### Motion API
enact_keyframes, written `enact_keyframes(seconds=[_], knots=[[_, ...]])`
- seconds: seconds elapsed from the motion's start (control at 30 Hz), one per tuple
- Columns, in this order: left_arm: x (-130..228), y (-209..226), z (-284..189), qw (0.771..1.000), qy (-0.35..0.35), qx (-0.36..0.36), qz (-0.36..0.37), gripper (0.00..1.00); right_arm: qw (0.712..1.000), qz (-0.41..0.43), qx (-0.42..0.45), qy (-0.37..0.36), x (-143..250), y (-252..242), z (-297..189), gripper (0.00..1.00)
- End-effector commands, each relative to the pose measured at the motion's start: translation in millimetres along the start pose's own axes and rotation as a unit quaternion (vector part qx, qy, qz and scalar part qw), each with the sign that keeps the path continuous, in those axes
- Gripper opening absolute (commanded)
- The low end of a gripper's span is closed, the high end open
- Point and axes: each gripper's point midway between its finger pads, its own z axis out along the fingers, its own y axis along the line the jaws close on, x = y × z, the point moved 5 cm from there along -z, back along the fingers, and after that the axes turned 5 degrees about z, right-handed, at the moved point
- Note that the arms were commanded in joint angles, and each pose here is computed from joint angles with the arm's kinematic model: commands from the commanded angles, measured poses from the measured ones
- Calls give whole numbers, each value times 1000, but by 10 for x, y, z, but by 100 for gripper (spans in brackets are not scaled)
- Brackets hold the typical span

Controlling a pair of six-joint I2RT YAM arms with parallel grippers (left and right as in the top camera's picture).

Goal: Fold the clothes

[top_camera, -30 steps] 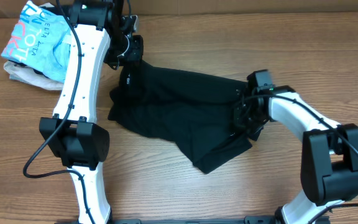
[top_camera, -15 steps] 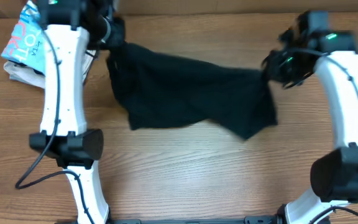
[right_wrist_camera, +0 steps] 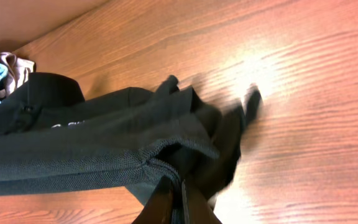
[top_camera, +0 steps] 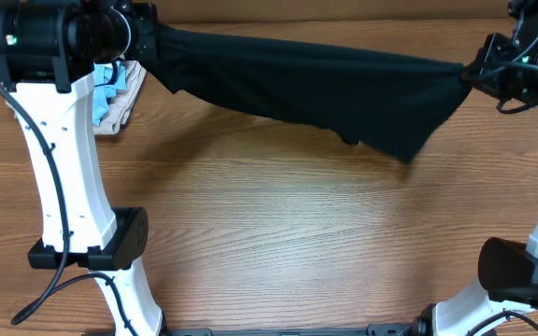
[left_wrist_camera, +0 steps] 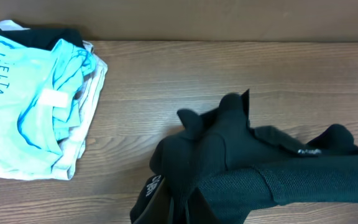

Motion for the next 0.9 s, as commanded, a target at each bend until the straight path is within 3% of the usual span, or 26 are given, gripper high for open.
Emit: enact_keyframes(seconds=[0.0, 0.33, 0.47, 0.5, 0.53, 0.6, 0.7, 0.73, 0.8, 0.87], knots=[[-33, 109, -210, 999, -28, -39, 7, 4, 999, -2, 18, -30, -55, -86, -143, 4], [0, 95, -205, 999, -19, -35, 7, 4, 999, -2, 15, -29, -52, -75, -141, 7], [0, 91, -204, 999, -19, -33, 7, 4, 999, -2, 14, -29, -51, -72, -141, 4], [0, 91, -204, 999, -19, -33, 7, 4, 999, -2, 14, -29, -51, -72, -141, 6], [0, 91, -204, 999, -19, -33, 7, 4, 999, -2, 13, -29, -51, -71, -141, 16], [0, 91, -204, 999, -19, -33, 7, 4, 999, -2, 13, -29, -51, -71, -141, 16], [0, 91, -204, 999, -19, -33, 7, 4, 1000, -2, 13, -29, -52, -70, -141, 8], [0, 91, -204, 999, -19, -33, 7, 4, 1000, -2, 12, -28, -51, -69, -140, 15], [0, 91, -204, 999, -19, -33, 7, 4, 1000, -2, 12, -28, -51, -69, -141, 38], [0, 91, -204, 999, -19, -33, 6, 4, 1000, -2, 12, -28, -51, -69, -141, 39]])
